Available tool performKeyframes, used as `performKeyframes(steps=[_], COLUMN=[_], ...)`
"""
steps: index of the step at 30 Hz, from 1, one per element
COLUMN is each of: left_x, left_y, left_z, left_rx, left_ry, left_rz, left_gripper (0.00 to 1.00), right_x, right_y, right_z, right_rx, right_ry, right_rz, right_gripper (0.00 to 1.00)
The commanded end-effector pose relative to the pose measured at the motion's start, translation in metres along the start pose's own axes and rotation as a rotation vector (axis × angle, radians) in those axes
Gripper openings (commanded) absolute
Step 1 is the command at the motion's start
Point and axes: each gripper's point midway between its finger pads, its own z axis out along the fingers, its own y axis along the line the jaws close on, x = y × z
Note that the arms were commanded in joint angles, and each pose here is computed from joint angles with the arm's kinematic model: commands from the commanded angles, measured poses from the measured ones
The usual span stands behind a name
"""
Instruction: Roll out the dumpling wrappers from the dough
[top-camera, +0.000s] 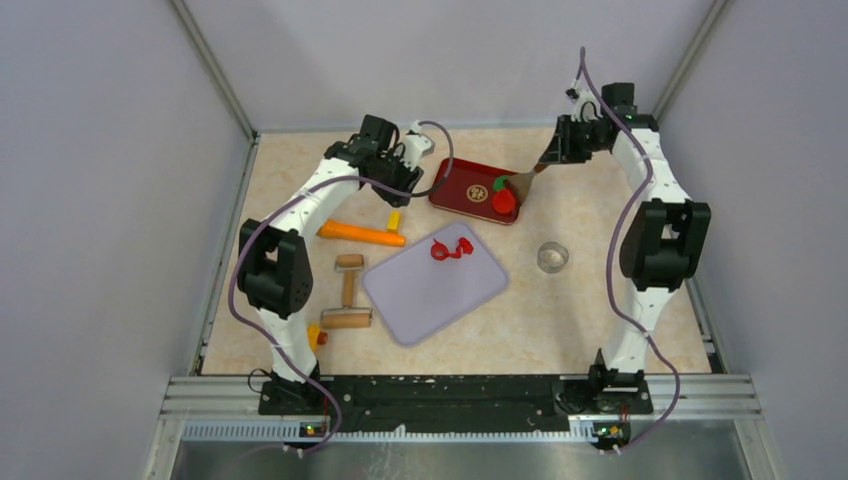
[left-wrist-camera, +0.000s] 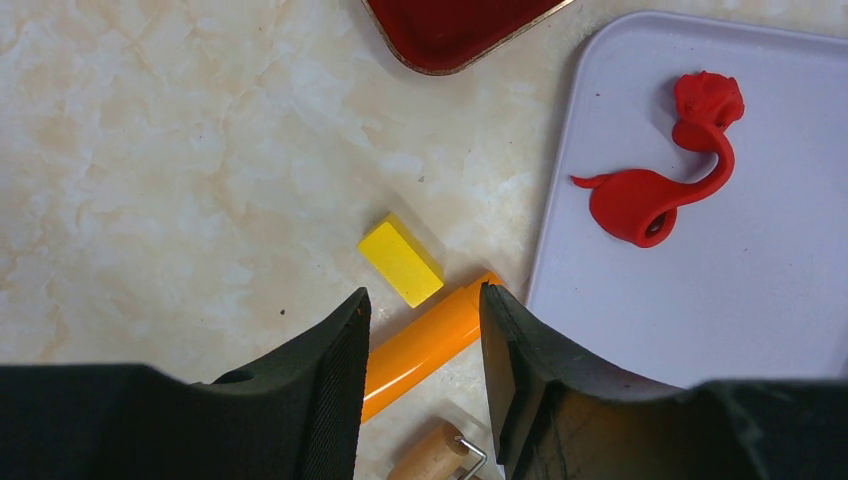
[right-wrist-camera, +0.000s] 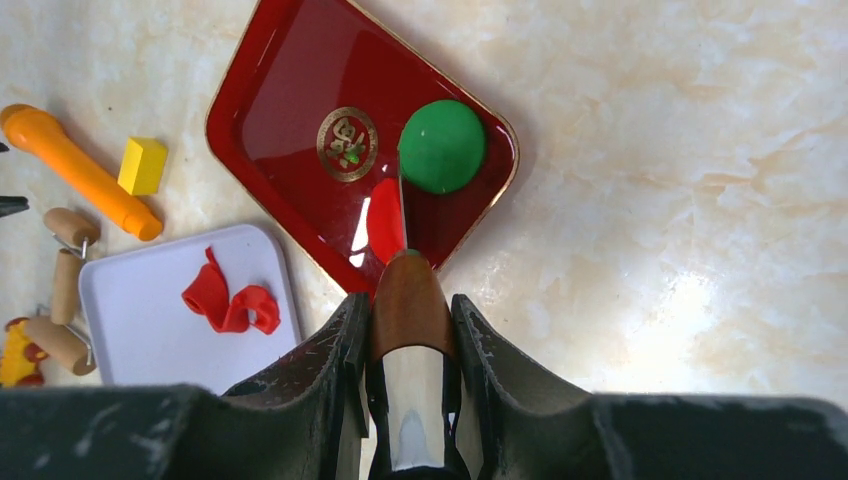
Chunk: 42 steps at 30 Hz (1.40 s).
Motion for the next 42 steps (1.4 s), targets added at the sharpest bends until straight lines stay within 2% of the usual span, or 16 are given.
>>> performKeyframes(steps=[1, 11, 16, 21, 26, 29, 33, 42], left_x=[-0.012, -0.015, -0.013, -0.009, 0.001, 0.006, 0.009, 0.011], left_y=[-0.001, -0.003, -0.004, -0.004, 0.0, 0.004, 0.006, 0.006], left_z=[0.003, 0.006, 0.005, 0.002, -0.003, -0.007, -0.01, -0.011], left_rx=[0.01, 0.028, 0.032, 0.023, 0.008, 0.002, -0.005, -0.008], left_ry=[-0.043, -0.053, -0.052, -0.043, -0.029, -0.026, -0.025, -0.026], left_rz=[-0.007, -0.014, -0.016, -0.013, -0.035, -0.056, -0.062, -0.065], left_gripper=[0.48, 0.49, 0.49, 0.49, 0.49, 0.49, 0.49, 0.49], right_x=[-0.044, -0.038, -0.041, -0.036, -0.016, -0.009, -0.002, -0.011], right_y=[0.035, 0.048, 0.052, 0.088, 0.119, 0.131, 0.139, 0.122], right_z=[-0.05, -0.063, -0.067, -0.055, -0.044, -0.037, -0.03, -0.02], right_rx=[0.043, 0.016, 0.0, -0.086, -0.138, -0.111, -0.093, 0.0], right_ry=[-0.114, -0.117, -0.148, -0.171, -0.16, -0.158, -0.141, -0.12], right_rz=[-0.188, -0.191, -0.27, -0.529, -0.896, -1.1, -1.246, -1.463], right_gripper=[0.0, 0.0, 0.0, 0.0, 0.0, 0.0, 0.0, 0.0])
